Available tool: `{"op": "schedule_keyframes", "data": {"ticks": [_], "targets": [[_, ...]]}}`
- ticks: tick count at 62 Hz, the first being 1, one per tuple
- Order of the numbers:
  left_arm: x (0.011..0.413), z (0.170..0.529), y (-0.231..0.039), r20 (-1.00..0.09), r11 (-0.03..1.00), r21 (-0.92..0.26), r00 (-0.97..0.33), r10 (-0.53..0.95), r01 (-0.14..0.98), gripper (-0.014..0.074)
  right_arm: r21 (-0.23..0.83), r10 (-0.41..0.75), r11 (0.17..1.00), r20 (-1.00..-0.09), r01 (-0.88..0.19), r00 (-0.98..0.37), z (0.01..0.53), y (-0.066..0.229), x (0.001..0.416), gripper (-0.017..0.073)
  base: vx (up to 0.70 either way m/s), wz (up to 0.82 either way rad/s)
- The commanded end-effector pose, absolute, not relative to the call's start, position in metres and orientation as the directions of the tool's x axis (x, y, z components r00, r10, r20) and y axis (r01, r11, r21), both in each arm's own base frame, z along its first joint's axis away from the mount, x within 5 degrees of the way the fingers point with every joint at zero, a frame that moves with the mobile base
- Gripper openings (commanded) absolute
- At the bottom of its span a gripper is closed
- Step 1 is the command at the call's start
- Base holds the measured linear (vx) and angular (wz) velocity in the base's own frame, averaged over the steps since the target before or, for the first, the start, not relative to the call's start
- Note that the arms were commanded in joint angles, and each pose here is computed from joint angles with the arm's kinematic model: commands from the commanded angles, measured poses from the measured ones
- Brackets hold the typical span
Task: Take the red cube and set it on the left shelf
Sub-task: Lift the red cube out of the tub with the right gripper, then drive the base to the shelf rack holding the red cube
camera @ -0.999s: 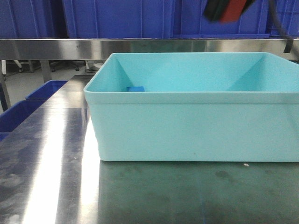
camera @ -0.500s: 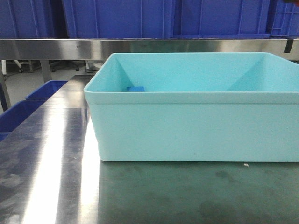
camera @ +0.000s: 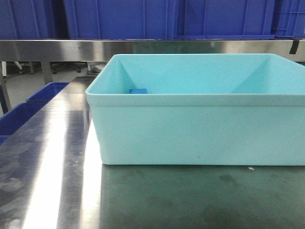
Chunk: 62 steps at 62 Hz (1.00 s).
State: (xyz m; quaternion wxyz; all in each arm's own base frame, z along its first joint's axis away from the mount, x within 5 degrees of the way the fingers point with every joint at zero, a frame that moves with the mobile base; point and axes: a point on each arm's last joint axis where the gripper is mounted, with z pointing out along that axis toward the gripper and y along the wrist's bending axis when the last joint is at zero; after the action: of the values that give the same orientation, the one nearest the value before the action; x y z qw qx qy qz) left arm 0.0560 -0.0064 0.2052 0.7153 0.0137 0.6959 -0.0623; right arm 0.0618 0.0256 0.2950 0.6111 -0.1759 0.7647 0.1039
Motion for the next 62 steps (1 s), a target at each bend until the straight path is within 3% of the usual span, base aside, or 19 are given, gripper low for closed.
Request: {"op": "schedule_keyframes", "data": {"ticks": [1, 40, 62], "targets": [[0.0557, 0.2053, -0.0050, -0.992, 0.993, -0.070, 0.095, -0.079, 0.100, 0.0102, -0.068, -0.091, 0.921, -0.995, -0.384, -0.042, 0.3112, 0.0232, 0.0572, 0.0058, 0.00, 0.00], [0.0557, 0.2053, -0.0050, -0.992, 0.993, -0.070, 0.095, -0.079, 0.100, 0.0102, -0.068, -0.086, 0.921, -0.996, -0.383, -0.031, 0.3117, 0.0225, 0.0555, 0.0058, -0.01, 0.04], [0.0557, 0.2053, -0.0050, -0.992, 0.993, -0.070, 0.095, -0.079, 0.100, 0.0102, -0.068, -0.086, 0.921, -0.996, -0.383, -0.031, 0.3117, 0.0225, 0.0555, 0.0058, -0.06, 0.37]]}}
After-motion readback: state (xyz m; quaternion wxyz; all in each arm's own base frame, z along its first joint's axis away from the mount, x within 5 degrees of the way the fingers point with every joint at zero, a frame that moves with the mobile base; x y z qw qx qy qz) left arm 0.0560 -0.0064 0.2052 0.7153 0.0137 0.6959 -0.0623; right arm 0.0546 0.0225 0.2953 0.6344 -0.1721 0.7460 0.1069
